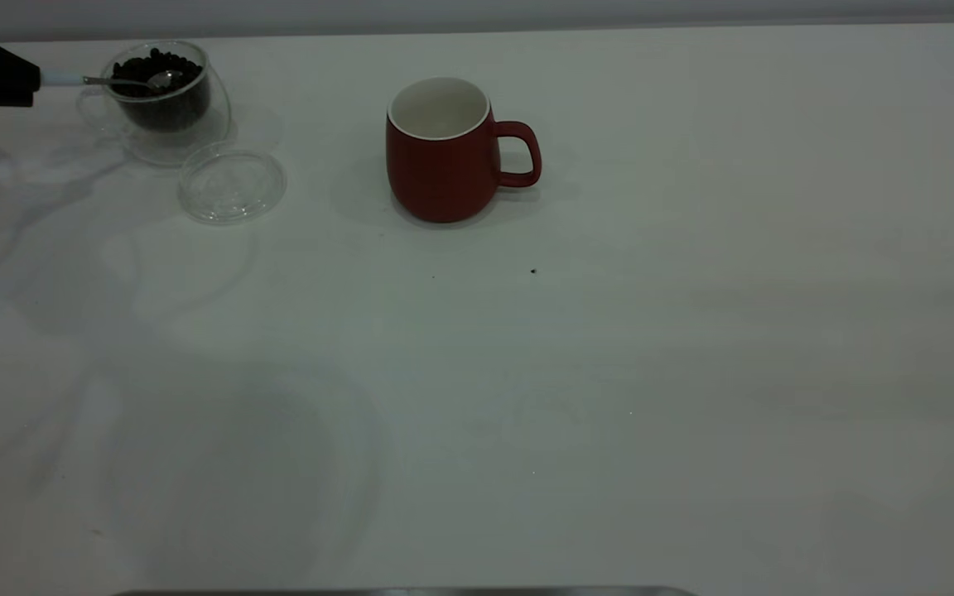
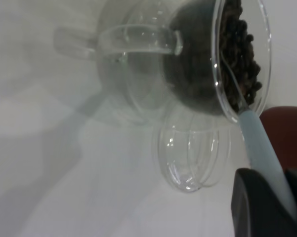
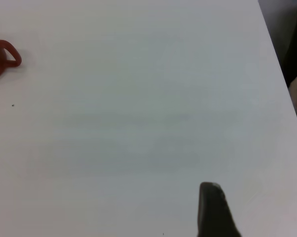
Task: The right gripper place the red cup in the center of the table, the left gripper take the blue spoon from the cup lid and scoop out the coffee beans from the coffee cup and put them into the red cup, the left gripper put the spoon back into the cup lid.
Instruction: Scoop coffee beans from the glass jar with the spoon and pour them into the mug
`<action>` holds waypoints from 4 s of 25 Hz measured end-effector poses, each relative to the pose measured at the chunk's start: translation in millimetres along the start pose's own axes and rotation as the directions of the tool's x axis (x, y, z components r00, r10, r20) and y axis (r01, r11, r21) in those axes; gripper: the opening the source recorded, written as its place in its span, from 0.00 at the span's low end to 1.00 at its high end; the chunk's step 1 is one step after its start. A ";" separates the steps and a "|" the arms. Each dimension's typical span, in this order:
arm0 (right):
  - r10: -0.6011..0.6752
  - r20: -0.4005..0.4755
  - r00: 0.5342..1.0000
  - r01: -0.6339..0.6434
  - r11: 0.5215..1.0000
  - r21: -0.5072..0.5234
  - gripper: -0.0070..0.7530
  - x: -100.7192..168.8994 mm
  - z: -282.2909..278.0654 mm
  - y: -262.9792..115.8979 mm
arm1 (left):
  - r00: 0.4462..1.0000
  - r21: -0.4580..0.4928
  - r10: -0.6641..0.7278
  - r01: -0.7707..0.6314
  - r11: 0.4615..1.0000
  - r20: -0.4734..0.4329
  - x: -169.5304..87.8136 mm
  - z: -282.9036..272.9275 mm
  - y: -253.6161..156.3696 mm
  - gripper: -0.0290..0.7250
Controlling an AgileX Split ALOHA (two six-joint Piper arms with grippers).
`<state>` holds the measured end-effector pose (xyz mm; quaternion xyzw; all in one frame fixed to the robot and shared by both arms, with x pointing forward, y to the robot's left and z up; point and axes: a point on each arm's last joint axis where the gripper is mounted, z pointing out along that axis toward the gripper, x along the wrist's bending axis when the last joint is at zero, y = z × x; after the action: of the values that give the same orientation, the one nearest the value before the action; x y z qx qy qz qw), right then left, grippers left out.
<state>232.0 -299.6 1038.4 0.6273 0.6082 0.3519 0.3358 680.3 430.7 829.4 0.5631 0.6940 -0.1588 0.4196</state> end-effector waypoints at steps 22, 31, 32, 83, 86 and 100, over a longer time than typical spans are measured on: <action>0.000 0.000 1.000 0.000 1.000 0.000 0.62 0.0 0.0 0.0 | 0.994 0.001 -0.076 0.076 0.997 0.073 12.6 -26.7 -4.4 0.21; 0.000 0.000 1.000 0.000 1.000 0.000 0.62 0.0 0.0 0.0 | 0.990 -0.027 -0.094 0.097 0.995 0.108 10.8 -28.6 -1.8 0.21; 0.001 0.000 1.000 -0.001 1.000 0.000 0.62 0.0 0.0 0.0 | 0.990 -0.028 -0.094 0.097 0.995 0.108 10.8 -28.6 -1.7 0.21; 0.001 0.000 1.000 -0.001 1.000 0.000 0.62 0.0 0.0 0.0 | 0.971 0.216 -0.002 -0.051 0.975 0.238 -76.6 66.4 -19.1 0.21; 0.001 0.000 1.000 -0.001 1.000 0.000 0.62 0.0 0.0 0.0 | 0.970 0.236 0.003 -0.062 0.970 0.243 -84.1 74.6 -22.1 0.21; 0.000 0.000 1.000 0.000 1.000 0.000 0.62 0.0 0.0 0.0 | 0.963 0.306 0.035 -0.119 0.945 0.268 -112.4 104.6 -36.3 0.21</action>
<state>232.0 -299.6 1038.4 0.6273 0.6082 0.3519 0.3358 690.8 273.9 843.3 0.6249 0.5757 -0.3242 0.4158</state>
